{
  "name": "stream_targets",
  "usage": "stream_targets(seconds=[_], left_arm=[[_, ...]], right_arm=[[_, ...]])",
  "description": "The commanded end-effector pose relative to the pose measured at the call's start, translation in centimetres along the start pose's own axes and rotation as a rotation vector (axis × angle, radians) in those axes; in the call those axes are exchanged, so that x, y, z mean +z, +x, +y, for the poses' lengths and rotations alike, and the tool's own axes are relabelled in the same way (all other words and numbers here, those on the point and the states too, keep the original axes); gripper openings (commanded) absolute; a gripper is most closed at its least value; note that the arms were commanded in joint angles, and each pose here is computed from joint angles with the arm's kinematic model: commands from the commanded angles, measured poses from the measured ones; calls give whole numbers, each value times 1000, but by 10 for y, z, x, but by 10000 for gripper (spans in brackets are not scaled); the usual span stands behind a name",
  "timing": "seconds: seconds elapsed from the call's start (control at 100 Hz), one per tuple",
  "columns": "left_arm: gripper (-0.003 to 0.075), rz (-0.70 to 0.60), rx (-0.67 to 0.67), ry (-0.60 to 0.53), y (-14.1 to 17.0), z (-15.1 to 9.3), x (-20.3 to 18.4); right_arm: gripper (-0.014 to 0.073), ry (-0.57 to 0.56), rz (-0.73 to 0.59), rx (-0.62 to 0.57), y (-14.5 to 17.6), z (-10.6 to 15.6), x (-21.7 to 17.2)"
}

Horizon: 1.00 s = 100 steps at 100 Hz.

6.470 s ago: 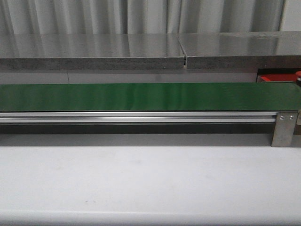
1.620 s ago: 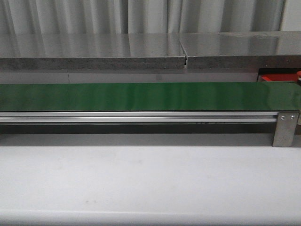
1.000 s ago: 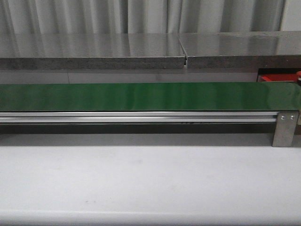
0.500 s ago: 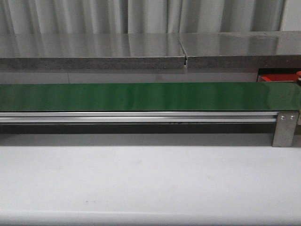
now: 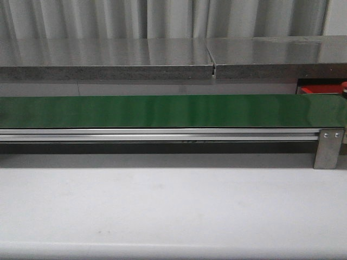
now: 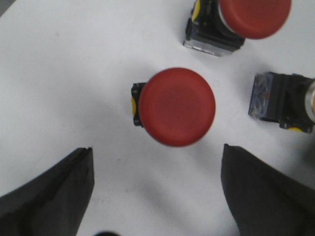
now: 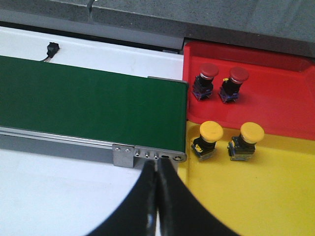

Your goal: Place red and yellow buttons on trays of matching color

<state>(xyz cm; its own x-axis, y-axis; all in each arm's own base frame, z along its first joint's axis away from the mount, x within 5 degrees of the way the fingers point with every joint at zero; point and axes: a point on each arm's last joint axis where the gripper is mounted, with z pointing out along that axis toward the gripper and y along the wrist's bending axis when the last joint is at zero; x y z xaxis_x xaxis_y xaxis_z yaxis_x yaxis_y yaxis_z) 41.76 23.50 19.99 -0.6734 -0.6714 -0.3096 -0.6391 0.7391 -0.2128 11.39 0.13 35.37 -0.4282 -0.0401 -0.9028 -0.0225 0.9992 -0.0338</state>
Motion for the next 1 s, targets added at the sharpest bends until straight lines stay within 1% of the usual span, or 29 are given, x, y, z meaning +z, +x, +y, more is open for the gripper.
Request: stream_targets(seconds=[0.0,0.12,0.27,0.35,0.42,0.57,0.64,0.71,0.8,0.9,0.99], left_arm=[[533,-165,3,45,-17,-10,-31],[533,-199,4,51,-20,-12,-19],[533,-189,-9,62,-19,-13,-2],[522,-192,-10,62,-20,-12,0],[474,-204,-10,64,-21,-12,0],[305,-220,-10,66,-22,-12,-1],[238,-222,-10,66,-22,-12,-1],[187,-228,-11,67,-23,-13,-1],[154,-230,-10,67,-23,-13,-2],[153,-247,-5,72,-24,-14,-11],[153,-268,28,74,-25,-17,-25]], right_arm=[[-118,8,-100,-13,-14,-1,-6],[-118,8,-99,-13,-14,-1,-6],[-118,8,-99,-13,-14,-1,-6],[-118,8,-99,-13,-14,-1,-6],[-118,8,-99,-13,-14,-1,-6],[-118,8,-99,-13,-14,-1,-6],[-118,8,-99,-13,-14,-1,-6],[-118,8,-99,-13,-14,-1,-6],[-118,8,-99,-13,-14,-1,-6],[-118,8,-99,-13,-14,-1,-6],[-118,8,-99,-13,-14,-1,-6]])
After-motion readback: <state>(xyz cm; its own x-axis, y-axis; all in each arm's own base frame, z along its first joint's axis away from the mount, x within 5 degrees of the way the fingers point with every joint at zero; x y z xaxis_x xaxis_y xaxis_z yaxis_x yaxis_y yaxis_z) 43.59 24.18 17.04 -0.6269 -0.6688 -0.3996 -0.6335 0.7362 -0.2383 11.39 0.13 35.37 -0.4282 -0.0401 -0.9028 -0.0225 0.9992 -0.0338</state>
